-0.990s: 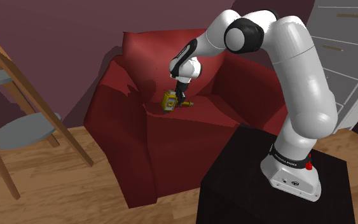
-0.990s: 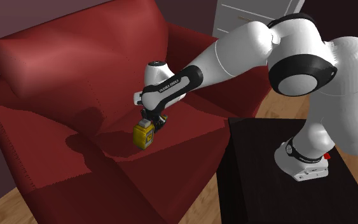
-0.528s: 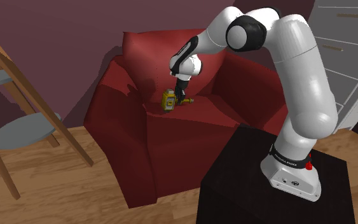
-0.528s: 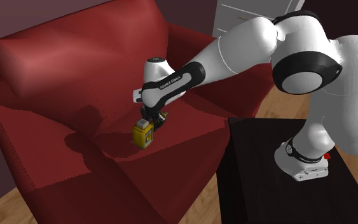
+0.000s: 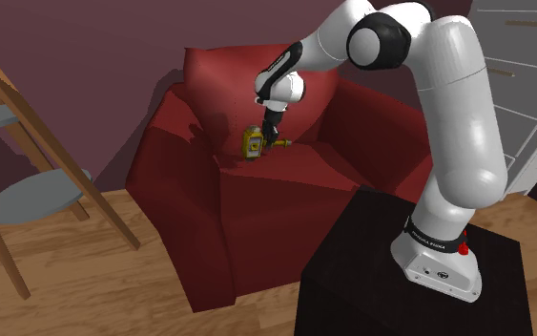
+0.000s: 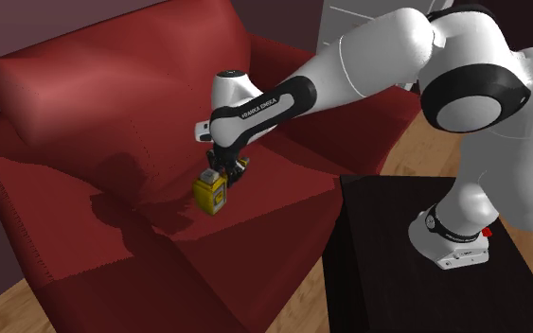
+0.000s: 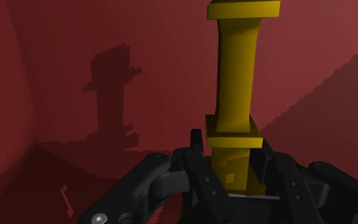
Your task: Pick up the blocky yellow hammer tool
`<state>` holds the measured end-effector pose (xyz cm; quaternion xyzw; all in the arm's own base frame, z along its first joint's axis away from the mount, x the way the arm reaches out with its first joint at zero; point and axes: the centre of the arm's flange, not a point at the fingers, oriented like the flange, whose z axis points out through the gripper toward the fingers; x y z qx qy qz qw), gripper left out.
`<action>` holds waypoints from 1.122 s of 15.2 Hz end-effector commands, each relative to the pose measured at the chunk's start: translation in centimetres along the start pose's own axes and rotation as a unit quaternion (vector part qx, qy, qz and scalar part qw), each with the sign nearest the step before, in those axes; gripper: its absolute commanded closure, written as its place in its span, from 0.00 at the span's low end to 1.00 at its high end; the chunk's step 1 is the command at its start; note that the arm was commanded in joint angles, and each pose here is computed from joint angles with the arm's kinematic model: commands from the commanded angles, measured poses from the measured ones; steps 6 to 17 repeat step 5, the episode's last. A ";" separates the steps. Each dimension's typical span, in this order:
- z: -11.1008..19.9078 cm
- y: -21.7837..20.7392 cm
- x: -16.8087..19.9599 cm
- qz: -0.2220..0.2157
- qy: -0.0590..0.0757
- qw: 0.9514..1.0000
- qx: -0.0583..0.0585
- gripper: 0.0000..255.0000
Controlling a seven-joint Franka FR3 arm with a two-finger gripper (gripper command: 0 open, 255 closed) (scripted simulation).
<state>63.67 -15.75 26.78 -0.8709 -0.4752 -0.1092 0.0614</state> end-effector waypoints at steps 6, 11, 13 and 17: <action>-2.2 0.0 0.6 0.000 0.000 1.000 0.000 1.00; -2.2 0.0 0.6 0.000 0.000 1.000 0.000 1.00; -2.2 0.0 0.6 0.000 0.000 1.000 0.000 1.00; -2.2 0.0 0.6 0.000 0.000 1.000 0.000 1.00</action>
